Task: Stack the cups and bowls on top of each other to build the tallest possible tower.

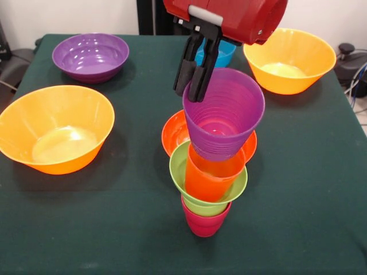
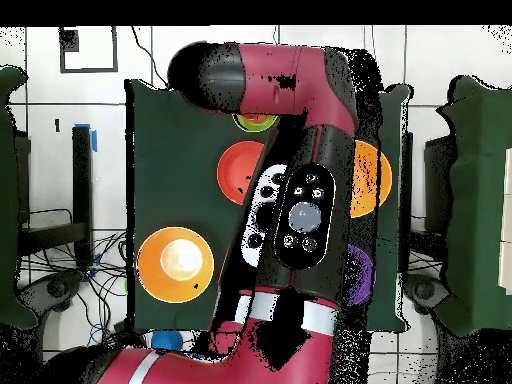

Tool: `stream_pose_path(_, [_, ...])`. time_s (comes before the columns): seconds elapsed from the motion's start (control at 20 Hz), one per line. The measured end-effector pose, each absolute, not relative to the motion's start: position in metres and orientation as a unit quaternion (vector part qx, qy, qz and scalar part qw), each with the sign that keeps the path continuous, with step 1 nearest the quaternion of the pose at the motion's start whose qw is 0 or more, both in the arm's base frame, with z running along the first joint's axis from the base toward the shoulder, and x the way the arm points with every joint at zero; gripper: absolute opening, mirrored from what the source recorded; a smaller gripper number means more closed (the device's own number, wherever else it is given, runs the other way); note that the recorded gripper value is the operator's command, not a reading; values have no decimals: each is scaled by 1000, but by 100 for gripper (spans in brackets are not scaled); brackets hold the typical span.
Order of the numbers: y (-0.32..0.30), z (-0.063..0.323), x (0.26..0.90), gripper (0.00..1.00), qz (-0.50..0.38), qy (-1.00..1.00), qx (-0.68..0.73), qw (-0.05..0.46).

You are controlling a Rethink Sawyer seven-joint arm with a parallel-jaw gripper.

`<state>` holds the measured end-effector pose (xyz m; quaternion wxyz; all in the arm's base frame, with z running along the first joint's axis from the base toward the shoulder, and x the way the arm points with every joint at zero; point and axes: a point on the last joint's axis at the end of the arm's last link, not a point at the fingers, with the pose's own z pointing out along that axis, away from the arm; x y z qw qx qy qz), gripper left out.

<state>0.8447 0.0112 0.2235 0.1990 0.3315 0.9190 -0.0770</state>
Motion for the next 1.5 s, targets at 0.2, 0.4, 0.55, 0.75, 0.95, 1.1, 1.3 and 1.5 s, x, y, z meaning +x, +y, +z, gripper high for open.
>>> stream_pose_path(0.2, [10,216,839,0,-80,920,332,191])
stream_pose_path(0.4, [9,210,835,0,-83,921,331,187])
stream_pose_path(0.55, [9,208,835,0,-83,921,330,189])
stream_pose_path(0.75, [9,208,835,0,-83,921,328,194])
stream_pose_path(0.95, [8,207,836,0,-83,921,328,195])
stream_pose_path(1.1, [8,207,835,0,-84,921,327,195])
stream_pose_path(1.3, [10,207,835,0,-84,921,326,195])
stream_pose_path(1.5, [11,206,835,0,-85,922,324,195])
